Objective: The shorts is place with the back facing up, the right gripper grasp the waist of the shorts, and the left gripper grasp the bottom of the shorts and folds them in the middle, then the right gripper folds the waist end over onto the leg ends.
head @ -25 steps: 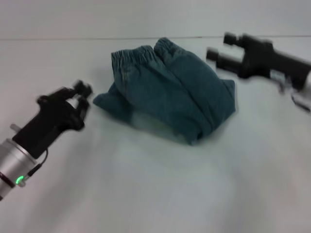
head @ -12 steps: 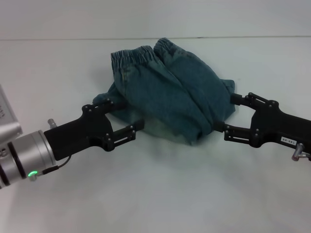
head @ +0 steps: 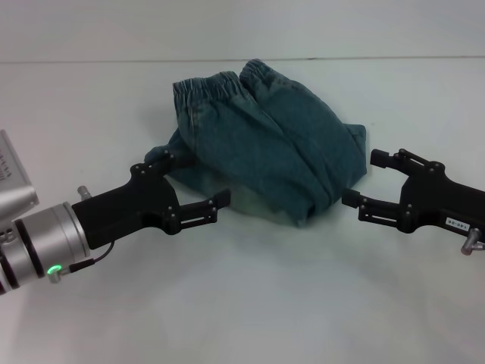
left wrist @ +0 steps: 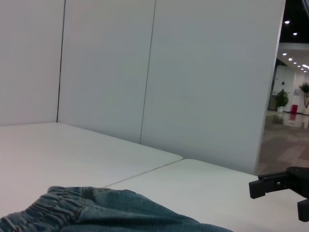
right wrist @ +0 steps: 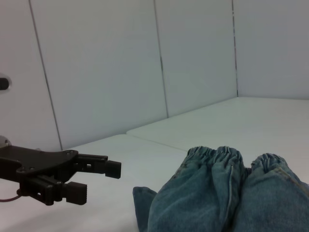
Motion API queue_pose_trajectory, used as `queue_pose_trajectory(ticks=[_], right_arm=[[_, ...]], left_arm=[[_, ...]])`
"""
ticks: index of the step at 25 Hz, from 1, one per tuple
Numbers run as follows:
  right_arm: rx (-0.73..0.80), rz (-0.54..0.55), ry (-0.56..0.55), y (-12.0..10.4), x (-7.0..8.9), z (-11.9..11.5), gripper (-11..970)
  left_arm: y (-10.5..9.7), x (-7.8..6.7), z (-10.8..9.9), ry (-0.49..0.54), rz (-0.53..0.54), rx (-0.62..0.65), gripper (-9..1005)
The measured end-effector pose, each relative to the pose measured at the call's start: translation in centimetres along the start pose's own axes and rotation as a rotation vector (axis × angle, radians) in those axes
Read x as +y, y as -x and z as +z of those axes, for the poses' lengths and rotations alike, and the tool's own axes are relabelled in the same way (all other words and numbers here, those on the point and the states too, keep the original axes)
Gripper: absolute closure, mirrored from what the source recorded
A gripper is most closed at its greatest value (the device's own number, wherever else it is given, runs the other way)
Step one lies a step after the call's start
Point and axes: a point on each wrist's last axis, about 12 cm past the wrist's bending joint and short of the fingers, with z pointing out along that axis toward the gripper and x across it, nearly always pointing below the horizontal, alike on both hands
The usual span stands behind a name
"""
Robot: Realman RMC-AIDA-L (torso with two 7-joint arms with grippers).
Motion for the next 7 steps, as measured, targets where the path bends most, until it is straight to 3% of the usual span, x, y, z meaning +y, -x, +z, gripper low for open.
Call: queue_pose_trajectory(ticks=[7], right_arm=[[-0.006, 0.008, -0.007, -0.10, 0.03, -0.19, 9]], left_arm=[[-0.05, 0.09, 0.00, 0.007, -0.003, 0.006, 49]])
